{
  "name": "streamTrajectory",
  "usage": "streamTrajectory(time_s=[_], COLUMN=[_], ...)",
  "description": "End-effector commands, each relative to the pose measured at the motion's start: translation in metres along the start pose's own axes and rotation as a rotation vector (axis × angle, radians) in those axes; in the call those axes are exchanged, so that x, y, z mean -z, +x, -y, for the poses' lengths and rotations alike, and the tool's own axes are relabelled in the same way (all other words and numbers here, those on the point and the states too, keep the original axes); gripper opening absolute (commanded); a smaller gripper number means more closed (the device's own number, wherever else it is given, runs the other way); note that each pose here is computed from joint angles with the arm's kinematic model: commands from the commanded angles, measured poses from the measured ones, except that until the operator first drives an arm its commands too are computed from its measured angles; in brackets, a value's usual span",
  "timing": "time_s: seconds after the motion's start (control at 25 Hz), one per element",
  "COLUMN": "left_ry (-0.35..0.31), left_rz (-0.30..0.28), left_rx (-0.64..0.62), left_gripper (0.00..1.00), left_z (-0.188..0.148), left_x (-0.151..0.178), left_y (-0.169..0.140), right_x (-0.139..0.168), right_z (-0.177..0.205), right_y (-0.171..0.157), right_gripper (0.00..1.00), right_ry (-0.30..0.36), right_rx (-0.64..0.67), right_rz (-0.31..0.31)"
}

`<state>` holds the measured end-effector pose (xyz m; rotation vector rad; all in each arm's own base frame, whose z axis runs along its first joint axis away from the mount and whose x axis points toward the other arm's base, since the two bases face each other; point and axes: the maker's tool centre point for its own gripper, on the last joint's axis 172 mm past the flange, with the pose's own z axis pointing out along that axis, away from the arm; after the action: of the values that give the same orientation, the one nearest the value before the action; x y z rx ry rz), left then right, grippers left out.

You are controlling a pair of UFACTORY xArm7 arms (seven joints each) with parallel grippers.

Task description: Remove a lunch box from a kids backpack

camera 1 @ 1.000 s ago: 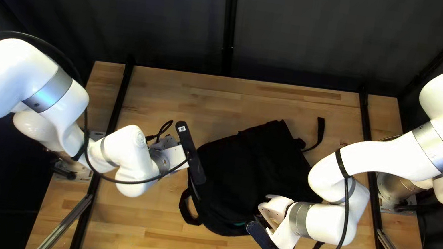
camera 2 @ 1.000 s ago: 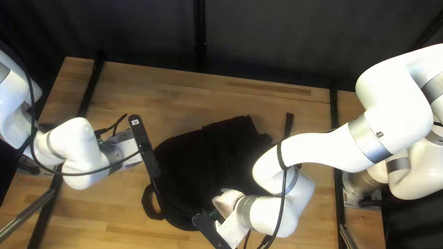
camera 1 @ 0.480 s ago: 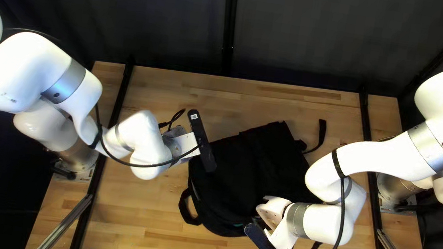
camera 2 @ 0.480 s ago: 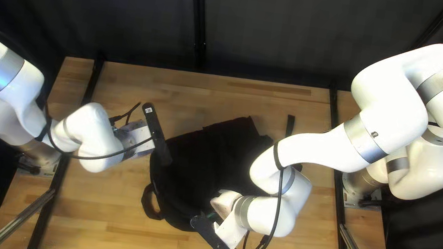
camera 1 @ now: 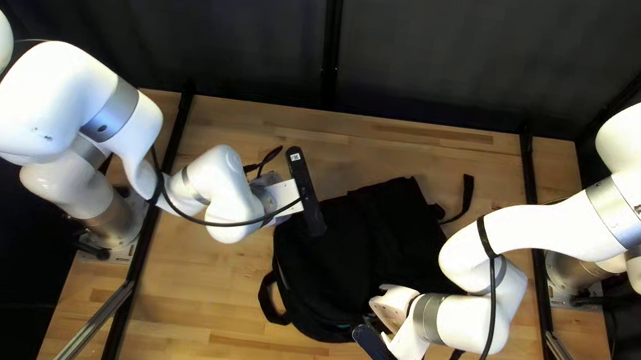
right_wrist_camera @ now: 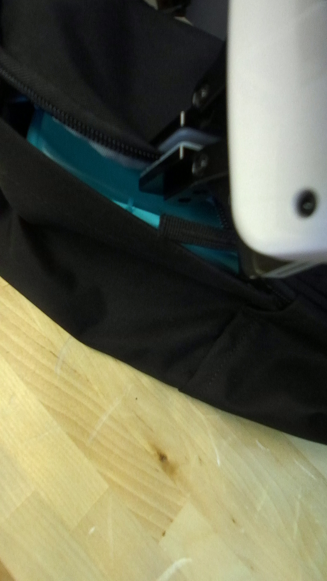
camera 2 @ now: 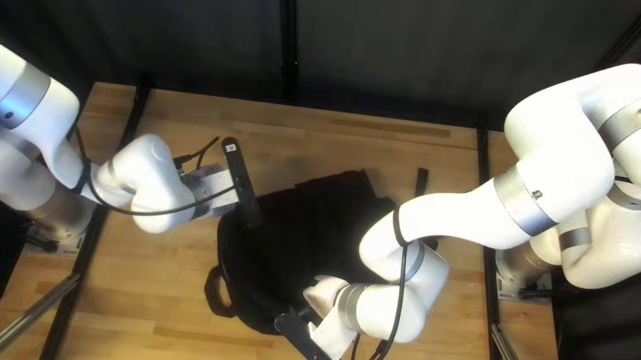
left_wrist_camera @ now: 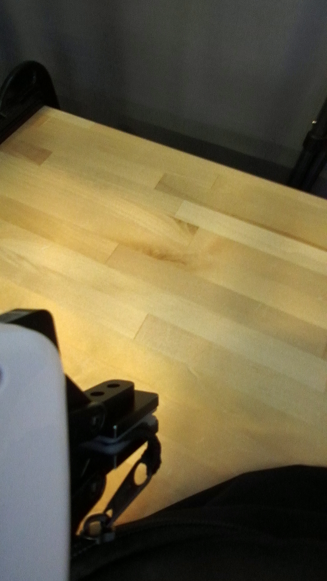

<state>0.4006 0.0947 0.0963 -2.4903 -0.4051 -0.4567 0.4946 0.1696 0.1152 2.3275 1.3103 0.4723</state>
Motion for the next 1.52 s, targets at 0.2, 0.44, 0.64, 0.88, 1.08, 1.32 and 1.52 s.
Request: streamTrajectory(time_s=[0.2, 0.44, 0.64, 0.88, 1.08, 1.32, 1.52], left_ry=[-0.016, -0.025, -0.030, -0.024, -0.010, 0.022, 0.044], left_rz=[-0.002, 0.005, 0.008, 0.005, -0.003, -0.014, -0.022], left_rx=[-0.002, -0.017, -0.024, -0.025, -0.036, -0.044, -0.057], left_gripper=[0.00, 0.00, 0.01, 1.00, 1.00, 1.00, 1.00], left_z=[0.003, 0.004, 0.003, 0.015, 0.025, 0.022, -0.013], left_x=[-0.016, -0.021, -0.023, 0.002, 0.044, 0.092, 0.118], left_y=[0.026, 0.044, 0.050, 0.040, 0.016, -0.022, -0.043], right_x=[0.001, 0.002, 0.001, 0.004, 0.009, 0.019, 0.034], right_z=[0.000, 0.000, 0.000, -0.001, -0.002, -0.008, -0.015], right_y=[-0.001, -0.003, -0.004, -0.008, -0.016, -0.033, -0.056], right_gripper=[0.00, 0.00, 0.00, 0.00, 0.00, 0.00, 0.00], right_ry=[-0.001, -0.001, -0.001, -0.005, -0.010, -0.020, -0.036], right_rx=[0.002, 0.001, 0.001, -0.003, -0.011, -0.029, -0.059], right_rz=[0.001, 0.003, 0.006, 0.012, 0.022, 0.046, 0.070])
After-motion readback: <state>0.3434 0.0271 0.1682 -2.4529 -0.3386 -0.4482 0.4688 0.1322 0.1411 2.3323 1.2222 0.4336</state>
